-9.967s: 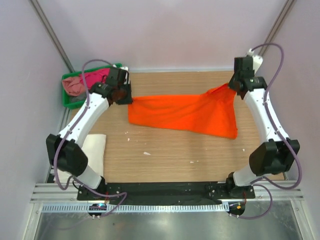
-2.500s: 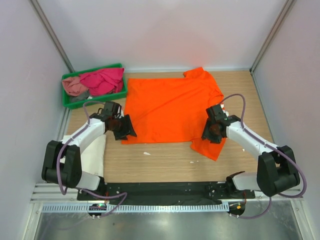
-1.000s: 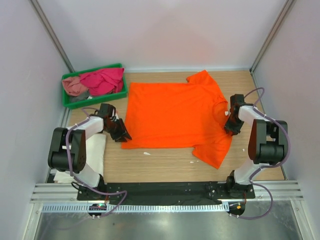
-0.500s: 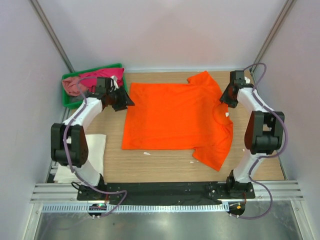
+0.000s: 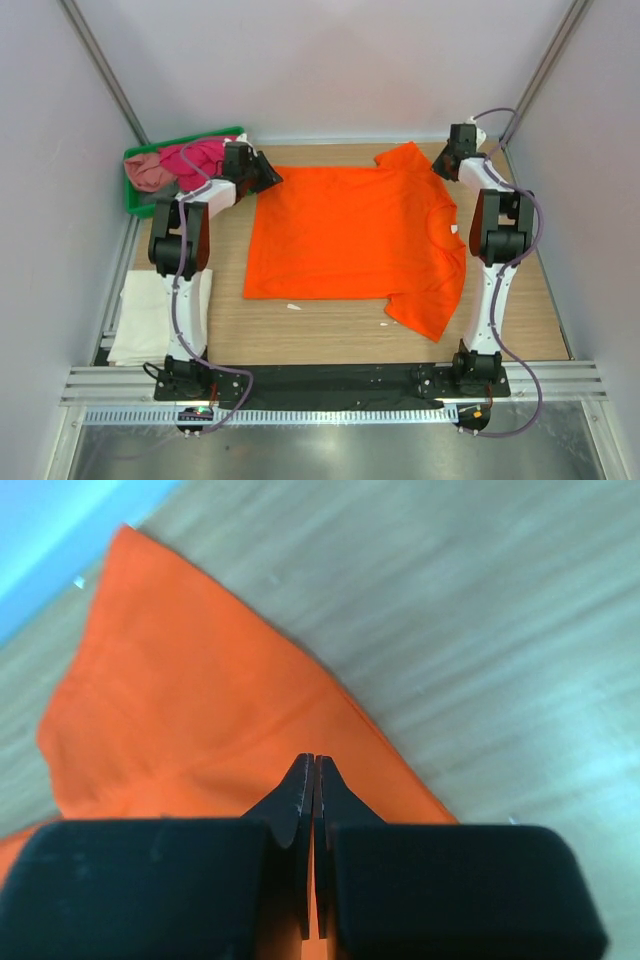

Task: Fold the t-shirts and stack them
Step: Flatten the tshirt out

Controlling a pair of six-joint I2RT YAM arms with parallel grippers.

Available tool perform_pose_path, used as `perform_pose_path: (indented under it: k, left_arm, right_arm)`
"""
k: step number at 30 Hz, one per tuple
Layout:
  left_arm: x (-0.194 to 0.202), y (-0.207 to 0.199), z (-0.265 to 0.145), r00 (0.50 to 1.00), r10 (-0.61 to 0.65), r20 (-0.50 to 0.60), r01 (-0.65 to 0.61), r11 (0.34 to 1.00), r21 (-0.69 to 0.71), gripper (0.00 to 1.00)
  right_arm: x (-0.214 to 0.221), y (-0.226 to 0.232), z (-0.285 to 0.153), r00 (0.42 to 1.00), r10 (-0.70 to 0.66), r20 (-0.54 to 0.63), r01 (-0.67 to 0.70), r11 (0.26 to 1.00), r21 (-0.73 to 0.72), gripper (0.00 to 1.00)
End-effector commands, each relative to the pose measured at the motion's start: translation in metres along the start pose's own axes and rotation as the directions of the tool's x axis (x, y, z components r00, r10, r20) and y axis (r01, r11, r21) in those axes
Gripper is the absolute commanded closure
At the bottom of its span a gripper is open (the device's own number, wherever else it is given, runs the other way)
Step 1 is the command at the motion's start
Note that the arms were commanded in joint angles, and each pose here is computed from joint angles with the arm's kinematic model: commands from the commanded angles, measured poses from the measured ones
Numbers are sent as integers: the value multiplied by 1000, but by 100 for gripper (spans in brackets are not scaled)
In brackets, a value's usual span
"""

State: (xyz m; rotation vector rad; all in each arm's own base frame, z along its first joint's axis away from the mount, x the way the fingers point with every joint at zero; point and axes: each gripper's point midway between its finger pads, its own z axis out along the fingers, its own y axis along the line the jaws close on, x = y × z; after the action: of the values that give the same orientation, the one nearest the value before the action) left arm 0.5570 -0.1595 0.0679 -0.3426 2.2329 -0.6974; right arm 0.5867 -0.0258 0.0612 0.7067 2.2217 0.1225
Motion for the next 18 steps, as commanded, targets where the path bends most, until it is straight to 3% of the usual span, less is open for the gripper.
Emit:
perform_pose_path:
  k: [1,5,7,8,10,12,13,18]
  left_arm:
    - [-43,-20,18,986,4,165,-11,999,41,67]
    - [-48,-18,33,979,10,204,-10,1000,2,71]
    - [-34,0,44,983,29,180,-11,995,-97,73]
    - [-47,-5,46,981,39,190,-17,993,-116,75]
    - [-22,23,60,995,39,89,-17,973,-230,80]
    - [-29,26,63,996,34,88,-9,963,-270,82]
    - [-14,42,67,999,17,46,-1,947,-321,84]
    - [-26,60,70,995,-68,71,90,926,-365,92]
  right_arm:
    - [-45,38,4,992,36,123,-21,993,-120,99]
    - [-34,42,27,994,53,91,-40,989,-141,99]
    - [-32,42,34,994,75,81,-63,988,-142,99]
    - [-27,41,41,994,90,63,-81,987,-139,99]
    - [-17,35,47,994,99,39,-94,987,-127,99]
    - [-4,21,54,995,102,12,-101,992,-69,99]
    - [0,15,57,995,103,3,-103,994,-45,99]
    - [9,-33,74,985,171,-34,-167,982,93,99]
